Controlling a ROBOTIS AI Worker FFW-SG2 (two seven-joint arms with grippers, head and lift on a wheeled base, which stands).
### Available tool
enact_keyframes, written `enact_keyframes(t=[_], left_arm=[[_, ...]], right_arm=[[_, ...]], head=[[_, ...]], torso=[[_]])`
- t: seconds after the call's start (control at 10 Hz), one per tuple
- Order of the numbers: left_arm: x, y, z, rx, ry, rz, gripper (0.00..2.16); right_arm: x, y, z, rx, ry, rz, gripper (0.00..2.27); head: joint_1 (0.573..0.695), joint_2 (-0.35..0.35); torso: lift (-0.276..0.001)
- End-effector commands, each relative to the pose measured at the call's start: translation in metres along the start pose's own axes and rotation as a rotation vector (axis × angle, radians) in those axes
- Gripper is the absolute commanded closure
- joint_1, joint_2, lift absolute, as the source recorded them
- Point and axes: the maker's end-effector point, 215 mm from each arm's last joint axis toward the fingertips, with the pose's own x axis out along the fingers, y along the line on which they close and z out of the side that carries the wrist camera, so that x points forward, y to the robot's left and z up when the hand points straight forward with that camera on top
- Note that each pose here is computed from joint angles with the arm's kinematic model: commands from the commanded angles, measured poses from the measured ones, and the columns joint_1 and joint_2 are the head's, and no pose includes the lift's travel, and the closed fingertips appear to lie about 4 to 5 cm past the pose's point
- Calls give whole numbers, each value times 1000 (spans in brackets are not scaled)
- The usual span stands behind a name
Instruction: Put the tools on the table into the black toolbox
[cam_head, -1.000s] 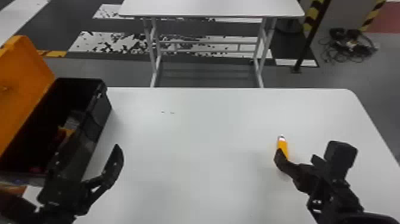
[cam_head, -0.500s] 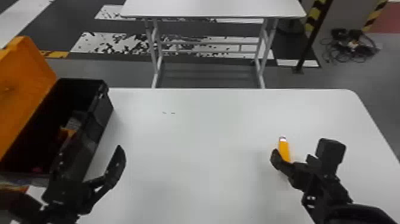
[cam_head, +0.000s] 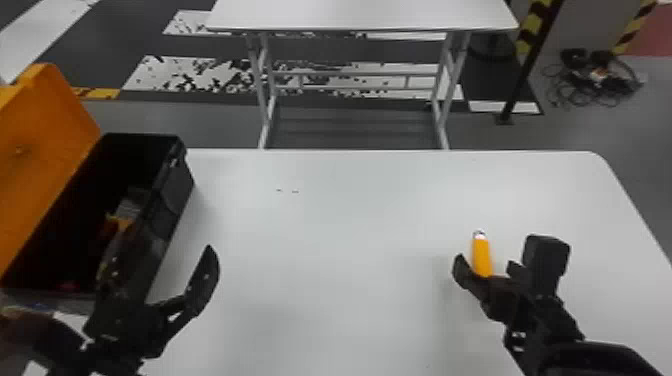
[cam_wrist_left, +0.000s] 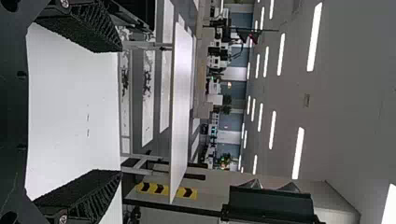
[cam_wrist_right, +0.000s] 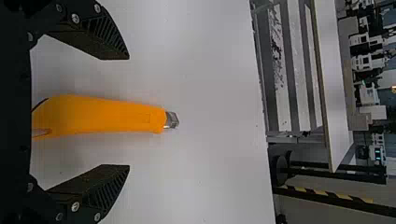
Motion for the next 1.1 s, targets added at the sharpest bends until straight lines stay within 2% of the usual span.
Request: enact_keyframes(t=[0.0, 0.1, 0.2, 0.4, 0.5, 0.6, 0.7, 1.0], left_arm=[[-2, -1, -3, -3, 7, -1, 63], [-4, -1, -4, -3, 10, -3, 66], [-5, -2, -3, -3, 10, -5, 66], [-5, -7, -2, -6, 9, -12, 66], [-6, -8, -1, -7, 6, -15, 70], [-7, -9, -1, -8, 7, -17, 70], [-6, -12, 2, -9, 0, -22, 70], [4, -38, 34, -9, -46, -78, 73]], right_arm=[[-2, 1, -7, 3, 12, 5, 329], [-4, -1, -12, 6, 20, 6, 522], [-7, -1, -17, 14, 33, 22, 805], [-14, -5, -27, 25, 61, 31, 1696], [-17, -9, -28, 33, 61, 31, 2030], [-21, -10, -25, 33, 53, 31, 2125], [-26, -11, -19, 31, 35, 30, 2128], [-43, -7, 14, 21, -56, 36, 2165]], head=[[695, 42], [695, 43], [695, 44], [695, 46], [695, 39], [695, 32], [695, 26], [695, 0]], torso=[[-75], [-75], [-75], [-75], [-75], [-75], [-75], [-75]])
